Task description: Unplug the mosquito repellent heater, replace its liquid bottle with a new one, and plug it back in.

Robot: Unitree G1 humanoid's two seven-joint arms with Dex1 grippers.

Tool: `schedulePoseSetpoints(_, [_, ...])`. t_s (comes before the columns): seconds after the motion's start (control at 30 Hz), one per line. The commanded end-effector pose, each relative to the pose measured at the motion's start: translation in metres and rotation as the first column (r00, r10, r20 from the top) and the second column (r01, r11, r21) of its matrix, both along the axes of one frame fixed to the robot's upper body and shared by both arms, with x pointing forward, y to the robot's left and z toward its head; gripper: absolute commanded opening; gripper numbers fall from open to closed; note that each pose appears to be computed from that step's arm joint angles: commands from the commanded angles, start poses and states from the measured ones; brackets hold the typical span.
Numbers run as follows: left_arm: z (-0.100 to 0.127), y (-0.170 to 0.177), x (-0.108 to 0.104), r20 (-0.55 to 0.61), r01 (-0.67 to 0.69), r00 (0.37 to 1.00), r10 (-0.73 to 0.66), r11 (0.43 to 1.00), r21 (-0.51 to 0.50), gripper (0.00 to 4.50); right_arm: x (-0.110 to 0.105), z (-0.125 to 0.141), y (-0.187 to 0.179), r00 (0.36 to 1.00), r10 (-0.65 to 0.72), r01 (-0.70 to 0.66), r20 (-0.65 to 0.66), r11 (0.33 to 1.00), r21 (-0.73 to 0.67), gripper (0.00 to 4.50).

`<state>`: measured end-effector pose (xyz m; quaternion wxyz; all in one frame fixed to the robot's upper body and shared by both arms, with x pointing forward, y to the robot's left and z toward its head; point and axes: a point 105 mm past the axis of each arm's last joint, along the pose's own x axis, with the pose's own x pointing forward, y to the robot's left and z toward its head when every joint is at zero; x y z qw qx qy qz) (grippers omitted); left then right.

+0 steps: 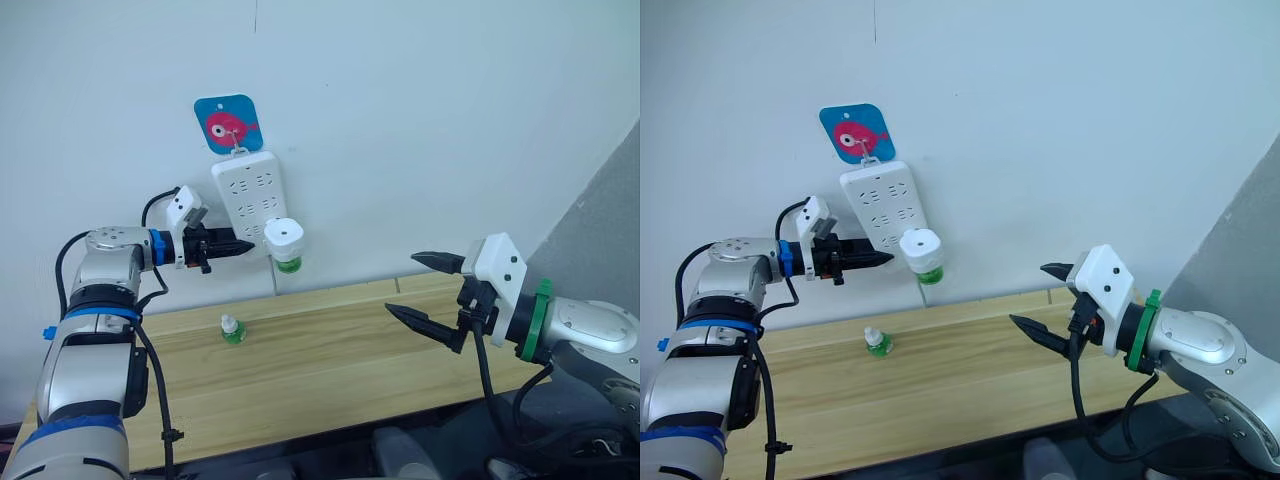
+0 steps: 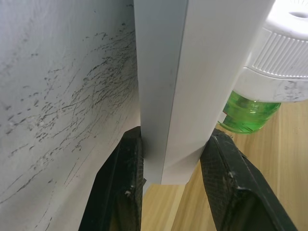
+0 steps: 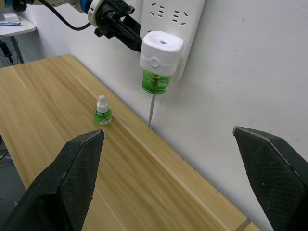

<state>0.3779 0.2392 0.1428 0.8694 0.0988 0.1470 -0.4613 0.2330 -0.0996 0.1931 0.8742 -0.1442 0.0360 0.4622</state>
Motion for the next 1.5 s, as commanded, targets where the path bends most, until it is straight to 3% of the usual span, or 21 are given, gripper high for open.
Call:
schedulePoseSetpoints(0.03, [0.022, -0.008, 0.0, 0.054, 0.042, 0.998, -0.042, 0.999, -0.013, 1.3, 0.006, 0.005, 0.012, 1.0, -0.012, 0.012, -0.002, 0.998, 0.059, 4.5])
schedulePoseSetpoints(0.2, [0.025, -0.016, -0.007, 0.031, 0.045, 0.999, -0.043, 0.997, -0.061, 1.3, 0.037, -0.01, 0.043, 0.989, -0.137, 0.145, -0.061, 0.98, 0.135, 4.5])
schedulePoseSetpoints(0.37, [0.022, -0.02, -0.016, 0.011, 0.05, 0.999, -0.049, 0.997, -0.06, 1.3, 0.064, -0.014, 0.08, 0.973, -0.229, 0.232, -0.038, 0.959, 0.163, 4.5])
schedulePoseSetpoints(0.5, [0.021, -0.02, -0.02, 0.002, 0.047, 0.999, -0.047, 0.997, -0.055, 1.3, 0.075, -0.01, 0.098, 0.964, -0.264, 0.263, -0.022, 0.946, 0.191, 4.5])
schedulePoseSetpoints(0.83, [0.02, -0.02, -0.023, -0.009, 0.043, 0.999, -0.044, 0.998, -0.046, 1.3, 0.067, 0.004, 0.149, 0.987, -0.157, 0.156, -0.014, 0.96, 0.232, 4.5])
schedulePoseSetpoints(1.5, [0.016, -0.018, -0.028, -0.016, 0.032, 0.999, -0.032, 0.999, -0.043, 1.3, 0.08, 0.006, 0.169, 0.986, -0.155, 0.166, -0.063, 0.948, 0.273, 4.5])
